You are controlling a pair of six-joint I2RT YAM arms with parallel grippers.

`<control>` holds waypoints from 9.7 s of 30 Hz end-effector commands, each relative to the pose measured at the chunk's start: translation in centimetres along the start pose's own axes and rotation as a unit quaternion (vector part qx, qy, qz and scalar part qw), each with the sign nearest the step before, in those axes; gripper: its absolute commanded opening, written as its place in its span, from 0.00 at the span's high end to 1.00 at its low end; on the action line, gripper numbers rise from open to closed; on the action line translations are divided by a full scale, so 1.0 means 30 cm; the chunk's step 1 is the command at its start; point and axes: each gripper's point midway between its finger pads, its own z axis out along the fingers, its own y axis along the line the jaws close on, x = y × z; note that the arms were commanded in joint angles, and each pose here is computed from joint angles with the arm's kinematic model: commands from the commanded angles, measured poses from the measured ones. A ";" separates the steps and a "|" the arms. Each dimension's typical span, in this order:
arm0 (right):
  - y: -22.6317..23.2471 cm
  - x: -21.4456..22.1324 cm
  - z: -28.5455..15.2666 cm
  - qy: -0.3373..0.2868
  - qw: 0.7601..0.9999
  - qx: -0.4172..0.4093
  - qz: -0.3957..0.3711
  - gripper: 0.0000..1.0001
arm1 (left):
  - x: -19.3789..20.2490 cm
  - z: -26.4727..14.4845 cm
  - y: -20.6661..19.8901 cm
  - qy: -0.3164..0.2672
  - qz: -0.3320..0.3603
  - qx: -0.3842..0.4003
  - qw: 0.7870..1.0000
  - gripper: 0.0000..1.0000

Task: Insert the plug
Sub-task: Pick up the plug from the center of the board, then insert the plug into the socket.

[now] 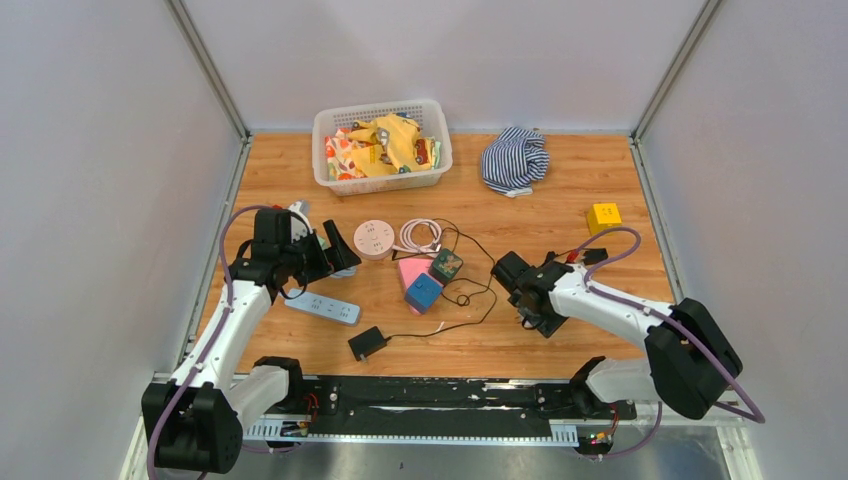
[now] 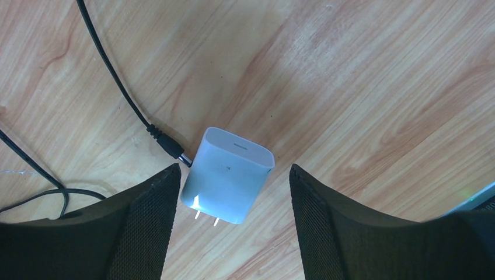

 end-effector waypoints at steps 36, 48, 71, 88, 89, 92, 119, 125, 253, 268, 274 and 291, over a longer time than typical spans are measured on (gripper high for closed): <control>0.322 -0.057 -0.336 0.010 0.955 -0.286 -0.084 1.00 | 0.015 -0.052 -0.250 0.012 0.049 0.132 0.990 0.17; 0.560 -0.054 -0.656 0.025 0.876 -0.480 -0.046 1.00 | -0.039 -0.098 -0.434 -0.052 0.045 0.268 0.961 0.16; 0.930 0.089 -0.973 0.126 0.796 -0.591 0.031 1.00 | -0.075 -0.148 -0.500 -0.085 0.048 0.284 0.954 0.29; 0.982 0.190 -1.024 0.142 0.768 -0.624 -0.003 1.00 | -0.154 -0.204 -0.546 -0.133 0.034 0.288 0.948 0.43; 0.981 0.195 -1.021 0.143 0.767 -0.626 -0.004 1.00 | -0.157 -0.203 -0.544 -0.135 0.033 0.286 0.948 0.45; 0.977 0.207 -1.013 0.145 0.762 -0.631 -0.010 1.00 | -0.162 -0.201 -0.536 -0.141 0.027 0.280 0.949 0.50; 0.875 0.263 -1.004 0.099 0.629 -0.755 -0.156 0.93 | -0.096 -0.216 -0.553 -0.109 0.026 0.320 0.941 0.48; 0.834 0.187 -0.961 0.003 0.610 -0.763 -0.213 0.95 | -0.038 -0.227 -0.547 -0.082 0.028 0.337 0.937 0.34; 0.288 -0.067 -0.218 -0.085 0.906 -0.344 -0.234 0.01 | 0.288 0.095 -0.617 0.013 0.403 0.042 0.914 1.00; 0.287 -0.057 -0.201 -0.080 0.906 -0.343 -0.233 0.01 | 0.281 0.121 -0.593 0.014 0.414 0.001 0.910 1.00; 0.296 -0.049 -0.194 -0.074 0.906 -0.342 -0.236 0.01 | 0.296 0.118 -0.598 0.029 0.416 0.002 0.909 1.00; 0.297 -0.041 -0.185 -0.068 0.907 -0.343 -0.235 0.01 | 0.319 0.155 -0.537 0.043 0.434 -0.036 0.899 1.00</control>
